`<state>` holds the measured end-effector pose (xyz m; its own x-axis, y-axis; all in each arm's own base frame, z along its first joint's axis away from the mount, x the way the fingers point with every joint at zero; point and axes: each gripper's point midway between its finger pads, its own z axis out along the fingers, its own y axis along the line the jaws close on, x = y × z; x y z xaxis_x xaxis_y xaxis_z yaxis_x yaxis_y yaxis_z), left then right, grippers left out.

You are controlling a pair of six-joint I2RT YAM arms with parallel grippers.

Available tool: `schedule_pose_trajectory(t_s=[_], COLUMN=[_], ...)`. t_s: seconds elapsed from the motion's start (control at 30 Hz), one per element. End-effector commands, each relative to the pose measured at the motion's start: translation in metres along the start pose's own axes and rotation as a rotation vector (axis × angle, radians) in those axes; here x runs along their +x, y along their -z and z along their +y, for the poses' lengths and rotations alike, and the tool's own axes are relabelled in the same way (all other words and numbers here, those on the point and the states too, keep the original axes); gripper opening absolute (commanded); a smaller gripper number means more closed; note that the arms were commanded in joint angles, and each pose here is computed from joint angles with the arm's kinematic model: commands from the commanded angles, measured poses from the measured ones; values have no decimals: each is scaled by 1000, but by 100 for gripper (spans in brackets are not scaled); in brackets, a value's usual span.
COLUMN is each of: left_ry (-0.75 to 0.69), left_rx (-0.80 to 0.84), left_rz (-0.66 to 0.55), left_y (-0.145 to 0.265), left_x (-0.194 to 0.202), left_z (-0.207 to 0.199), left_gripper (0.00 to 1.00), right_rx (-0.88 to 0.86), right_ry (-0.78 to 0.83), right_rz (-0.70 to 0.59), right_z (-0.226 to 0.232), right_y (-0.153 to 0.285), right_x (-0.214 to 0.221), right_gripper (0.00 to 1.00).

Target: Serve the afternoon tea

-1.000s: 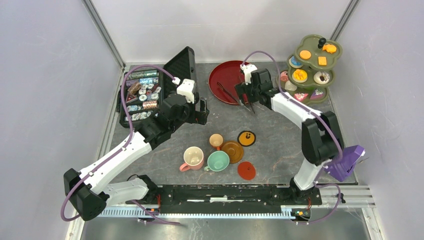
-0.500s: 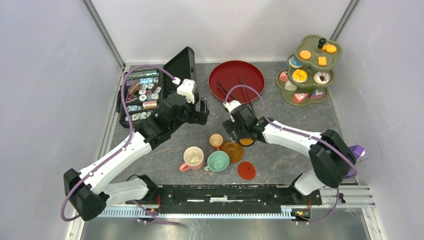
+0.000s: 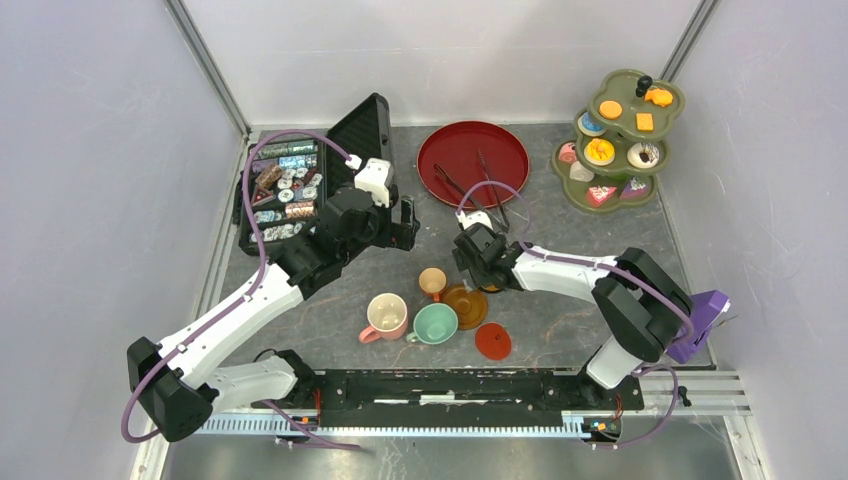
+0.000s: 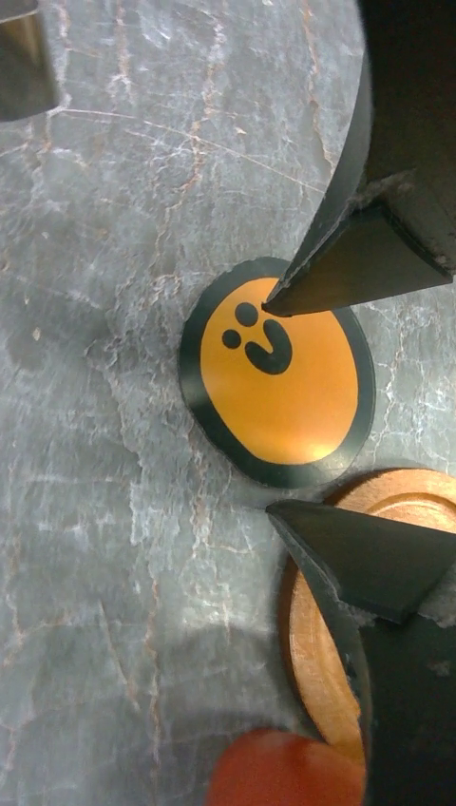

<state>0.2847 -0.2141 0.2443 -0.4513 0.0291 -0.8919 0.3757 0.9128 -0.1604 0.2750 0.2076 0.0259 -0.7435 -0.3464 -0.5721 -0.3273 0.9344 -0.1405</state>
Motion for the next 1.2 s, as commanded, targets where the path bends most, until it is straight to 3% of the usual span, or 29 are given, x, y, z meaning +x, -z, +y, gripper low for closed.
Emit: schedule_pose_trajectory(t_s=[0.0, 0.17, 0.37, 0.53, 1.07, 1.17], left_ry=[60, 60, 61, 64, 63, 63], left_rx=[15, 17, 18, 25, 24, 25], left_rz=[-54, -55, -64, -64, -60, -62], left_y=[8, 10, 12, 13, 12, 13], left_x=[-17, -18, -20, -20, -19, -19], left_z=[-4, -4, -3, -5, -5, -5], left_gripper=[100, 100, 100, 100, 100, 100], right_rx=[142, 242, 355, 391, 504, 445], right_ry=[8, -47, -243, -361, -565, -652], right_rz=[49, 97, 102, 50, 31, 7], right_z=[-28, -68, -142, -189, -270, -274], right_y=[-5, -6, 6, 11, 14, 1], right_x=[27, 50, 74, 69, 97, 99], right_gripper=[79, 79, 79, 79, 80, 78])
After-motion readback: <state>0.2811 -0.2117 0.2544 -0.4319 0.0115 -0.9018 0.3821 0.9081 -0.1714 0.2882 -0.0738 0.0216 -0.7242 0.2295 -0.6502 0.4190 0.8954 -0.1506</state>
